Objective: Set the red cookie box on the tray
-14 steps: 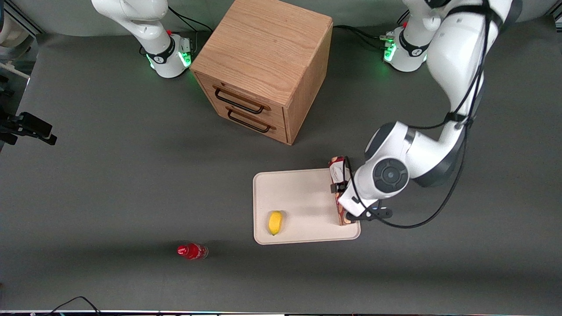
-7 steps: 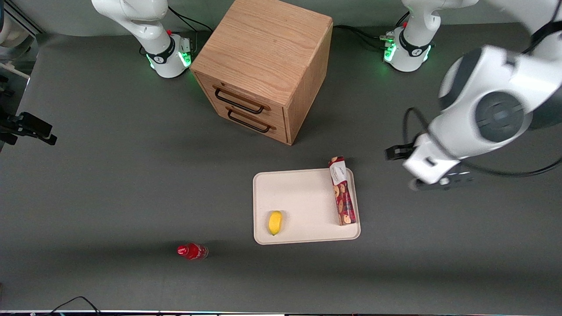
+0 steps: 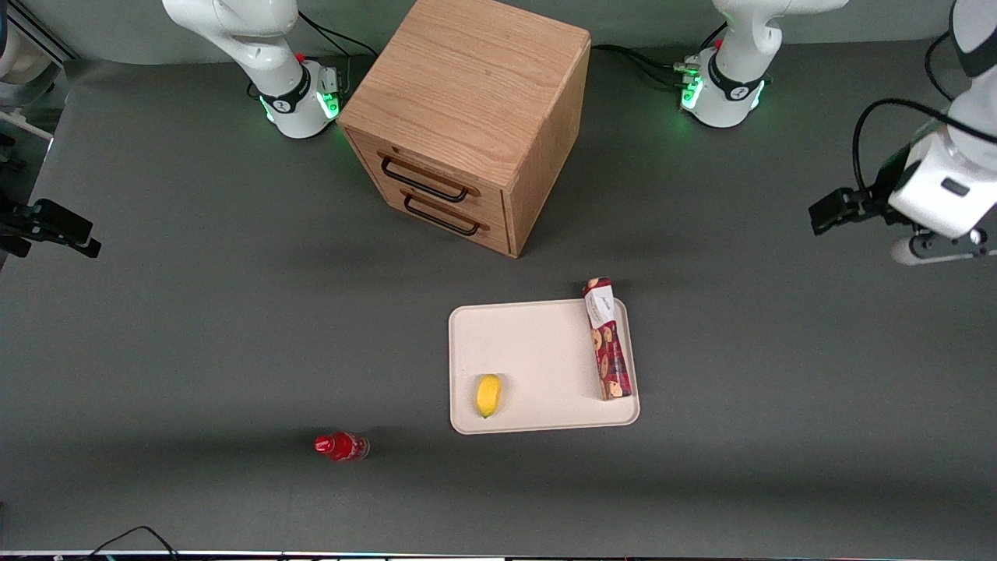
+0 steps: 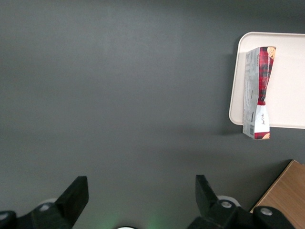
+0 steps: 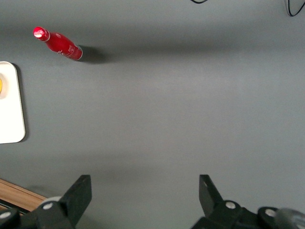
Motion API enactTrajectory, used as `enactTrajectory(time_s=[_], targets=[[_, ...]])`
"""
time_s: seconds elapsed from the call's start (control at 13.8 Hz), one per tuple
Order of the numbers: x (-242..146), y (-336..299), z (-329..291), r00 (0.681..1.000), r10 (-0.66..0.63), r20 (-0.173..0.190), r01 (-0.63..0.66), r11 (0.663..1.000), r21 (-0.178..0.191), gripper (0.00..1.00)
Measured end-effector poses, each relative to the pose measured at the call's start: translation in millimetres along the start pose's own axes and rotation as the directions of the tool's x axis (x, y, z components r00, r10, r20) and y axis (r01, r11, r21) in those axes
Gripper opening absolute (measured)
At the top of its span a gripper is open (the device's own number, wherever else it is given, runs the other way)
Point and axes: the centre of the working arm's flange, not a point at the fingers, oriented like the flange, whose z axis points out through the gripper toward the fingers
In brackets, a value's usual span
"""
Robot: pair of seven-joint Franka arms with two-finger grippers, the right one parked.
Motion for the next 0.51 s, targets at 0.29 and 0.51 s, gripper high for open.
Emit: enactTrajectory(time_s=[0.29,0.51], targets=[[-37,-13,-8,0.999,-0.008,-0.036,0.006,0.999,-0.039,1.00],[-29,-10,-2,0.999,-0.001,-0.053,-0.001,0.999,-0.045,1.00]])
